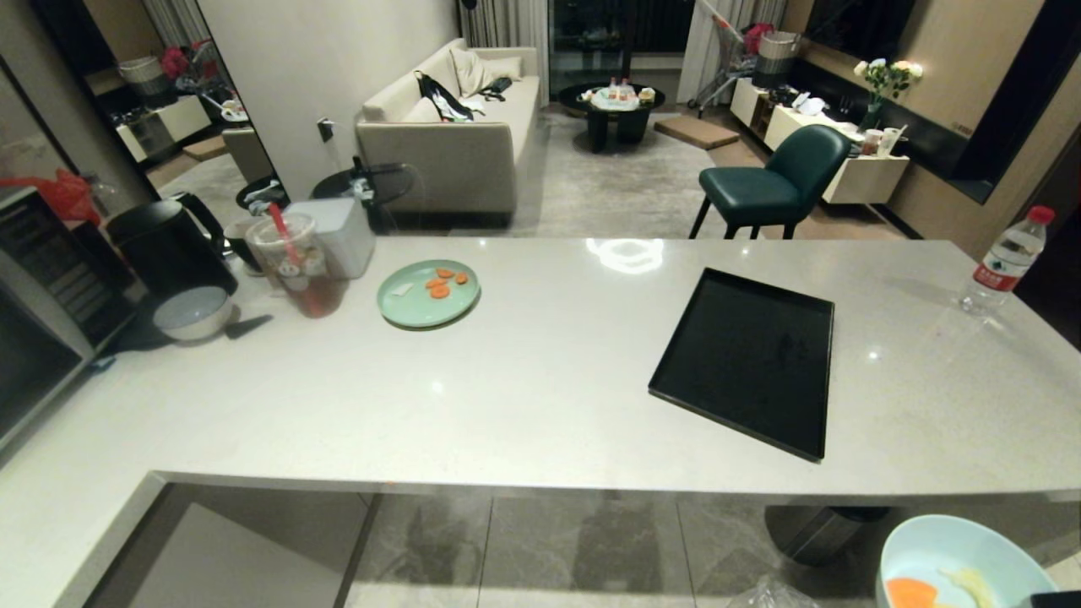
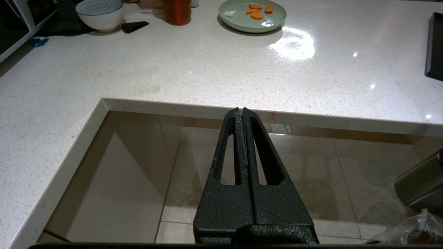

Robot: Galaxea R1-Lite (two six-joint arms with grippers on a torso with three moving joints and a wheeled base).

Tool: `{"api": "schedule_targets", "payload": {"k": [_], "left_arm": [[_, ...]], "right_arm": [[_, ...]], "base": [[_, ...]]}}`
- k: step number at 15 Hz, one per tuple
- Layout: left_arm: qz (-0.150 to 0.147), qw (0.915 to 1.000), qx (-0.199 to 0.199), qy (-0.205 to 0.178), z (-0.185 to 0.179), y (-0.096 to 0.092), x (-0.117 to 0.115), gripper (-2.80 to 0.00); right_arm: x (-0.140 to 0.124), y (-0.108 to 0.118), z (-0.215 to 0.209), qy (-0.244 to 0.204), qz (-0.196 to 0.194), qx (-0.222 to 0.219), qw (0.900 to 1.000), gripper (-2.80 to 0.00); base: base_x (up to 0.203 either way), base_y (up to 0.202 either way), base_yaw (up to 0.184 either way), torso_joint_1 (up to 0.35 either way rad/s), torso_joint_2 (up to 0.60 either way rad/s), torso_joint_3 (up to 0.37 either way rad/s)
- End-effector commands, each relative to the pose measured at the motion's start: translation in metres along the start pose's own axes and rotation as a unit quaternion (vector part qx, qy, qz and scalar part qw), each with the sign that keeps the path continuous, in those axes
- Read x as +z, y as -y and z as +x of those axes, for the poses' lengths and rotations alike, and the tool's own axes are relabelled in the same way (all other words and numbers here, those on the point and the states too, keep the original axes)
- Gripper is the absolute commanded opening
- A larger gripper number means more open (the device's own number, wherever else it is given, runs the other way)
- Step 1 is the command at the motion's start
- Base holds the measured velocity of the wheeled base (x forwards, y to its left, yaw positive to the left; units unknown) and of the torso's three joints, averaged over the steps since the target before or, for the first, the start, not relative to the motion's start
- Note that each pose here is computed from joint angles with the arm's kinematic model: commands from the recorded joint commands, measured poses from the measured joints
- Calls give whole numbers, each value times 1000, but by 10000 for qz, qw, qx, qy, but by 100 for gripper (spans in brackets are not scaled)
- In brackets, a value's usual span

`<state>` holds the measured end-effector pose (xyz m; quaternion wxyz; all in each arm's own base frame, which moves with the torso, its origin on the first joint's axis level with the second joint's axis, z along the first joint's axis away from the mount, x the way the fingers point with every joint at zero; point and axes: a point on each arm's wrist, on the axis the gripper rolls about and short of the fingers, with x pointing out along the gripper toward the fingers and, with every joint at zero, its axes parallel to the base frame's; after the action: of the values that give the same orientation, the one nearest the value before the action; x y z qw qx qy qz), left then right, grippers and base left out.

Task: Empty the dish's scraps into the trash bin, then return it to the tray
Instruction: Move the bowl over the trash can

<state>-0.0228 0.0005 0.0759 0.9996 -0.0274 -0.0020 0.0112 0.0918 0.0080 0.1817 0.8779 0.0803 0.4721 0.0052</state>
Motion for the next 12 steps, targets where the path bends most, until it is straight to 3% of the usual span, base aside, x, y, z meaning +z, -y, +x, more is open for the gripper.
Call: {"api": "schedule_targets", "payload": {"k": [1, 12], "left_arm": [[-3, 10000, 2, 5, 0, 0, 0, -280], [-3, 10000, 2, 4, 0, 0, 0, -280]], "right_arm": [[-3, 1, 1, -62, 5, -9, 10000, -280], [-7, 1, 1, -68, 4, -10, 10000, -280]], "base": [[0, 0, 0, 0, 0, 0], [0, 0, 0, 0, 0, 0]]}}
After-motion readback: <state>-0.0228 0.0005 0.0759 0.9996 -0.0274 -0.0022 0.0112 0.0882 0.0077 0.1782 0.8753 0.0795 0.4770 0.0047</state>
